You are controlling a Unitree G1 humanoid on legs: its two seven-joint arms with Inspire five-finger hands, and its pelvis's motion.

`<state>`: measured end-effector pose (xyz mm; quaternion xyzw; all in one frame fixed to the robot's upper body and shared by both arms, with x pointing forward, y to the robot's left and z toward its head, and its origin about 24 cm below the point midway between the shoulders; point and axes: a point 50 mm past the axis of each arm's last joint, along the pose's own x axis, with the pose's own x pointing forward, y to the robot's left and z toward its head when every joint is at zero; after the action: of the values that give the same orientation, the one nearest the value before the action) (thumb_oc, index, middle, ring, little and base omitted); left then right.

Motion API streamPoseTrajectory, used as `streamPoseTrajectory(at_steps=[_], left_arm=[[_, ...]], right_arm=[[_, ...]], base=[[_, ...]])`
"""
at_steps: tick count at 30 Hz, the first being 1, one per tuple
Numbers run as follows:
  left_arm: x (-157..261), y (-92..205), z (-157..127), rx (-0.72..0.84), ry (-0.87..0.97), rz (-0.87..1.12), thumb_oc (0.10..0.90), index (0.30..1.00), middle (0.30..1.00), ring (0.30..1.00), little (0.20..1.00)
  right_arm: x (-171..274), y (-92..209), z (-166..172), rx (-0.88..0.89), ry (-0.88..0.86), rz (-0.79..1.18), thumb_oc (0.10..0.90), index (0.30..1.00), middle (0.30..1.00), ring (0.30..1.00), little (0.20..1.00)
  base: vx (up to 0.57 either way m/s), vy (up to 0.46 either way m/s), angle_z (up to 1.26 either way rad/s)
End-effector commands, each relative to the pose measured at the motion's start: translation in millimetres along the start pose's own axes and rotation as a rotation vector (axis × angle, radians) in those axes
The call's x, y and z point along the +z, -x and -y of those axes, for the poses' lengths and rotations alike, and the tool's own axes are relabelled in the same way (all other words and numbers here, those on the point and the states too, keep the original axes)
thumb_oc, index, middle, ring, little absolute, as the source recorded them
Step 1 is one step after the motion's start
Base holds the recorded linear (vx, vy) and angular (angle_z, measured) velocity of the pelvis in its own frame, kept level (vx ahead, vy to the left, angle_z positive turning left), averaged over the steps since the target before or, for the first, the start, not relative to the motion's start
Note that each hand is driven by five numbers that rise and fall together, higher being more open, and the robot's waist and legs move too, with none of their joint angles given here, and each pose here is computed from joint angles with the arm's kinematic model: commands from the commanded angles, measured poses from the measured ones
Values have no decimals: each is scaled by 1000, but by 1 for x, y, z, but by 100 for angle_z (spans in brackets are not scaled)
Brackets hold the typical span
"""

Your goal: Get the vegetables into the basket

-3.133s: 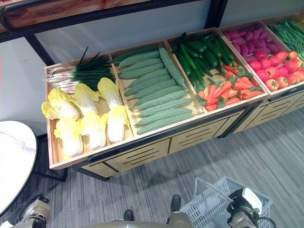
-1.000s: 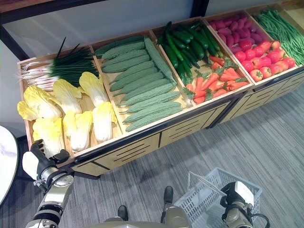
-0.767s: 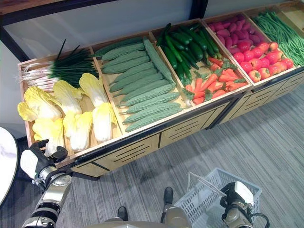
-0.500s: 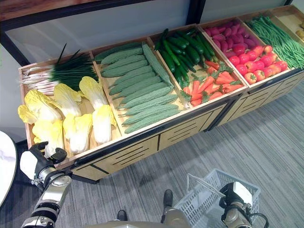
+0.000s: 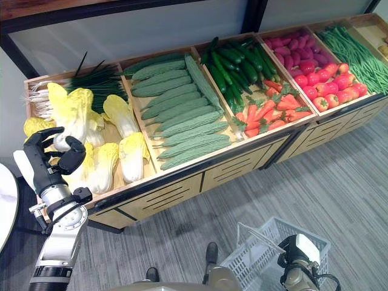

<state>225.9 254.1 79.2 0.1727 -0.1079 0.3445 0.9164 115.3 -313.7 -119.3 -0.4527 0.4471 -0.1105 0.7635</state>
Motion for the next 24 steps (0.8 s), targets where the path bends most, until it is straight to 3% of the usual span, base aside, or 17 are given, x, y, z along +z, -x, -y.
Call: streamPoseTrajectory(at_steps=[1,7,16,21,24], left_arm=[[48,-15,-2,-152,316,209,400,300,300,300,300],[32,0,15,-423,772,-20,400,300,300,300,300],[30,6,31,-607,851,-43,400,300,300,300,300],[50,9,51,-805,788,37,400,300,300,300,300],[53,8,54,-836,771,56,400,300,300,300,300]], right_arm=[[-2,5,-13,93,51,20,400,300,300,300,300],[-3,5,-15,152,49,16,400,300,300,300,300],[-8,6,-15,169,9,-7,400,300,300,300,300],[1,2,-10,153,-19,11,400,300,300,300,300],[6,2,-12,154,-34,23,400,300,300,300,300]], base=[[-21,18,4],[-2,7,0],[7,76,-16],[-88,190,-25],[-126,80,-63]])
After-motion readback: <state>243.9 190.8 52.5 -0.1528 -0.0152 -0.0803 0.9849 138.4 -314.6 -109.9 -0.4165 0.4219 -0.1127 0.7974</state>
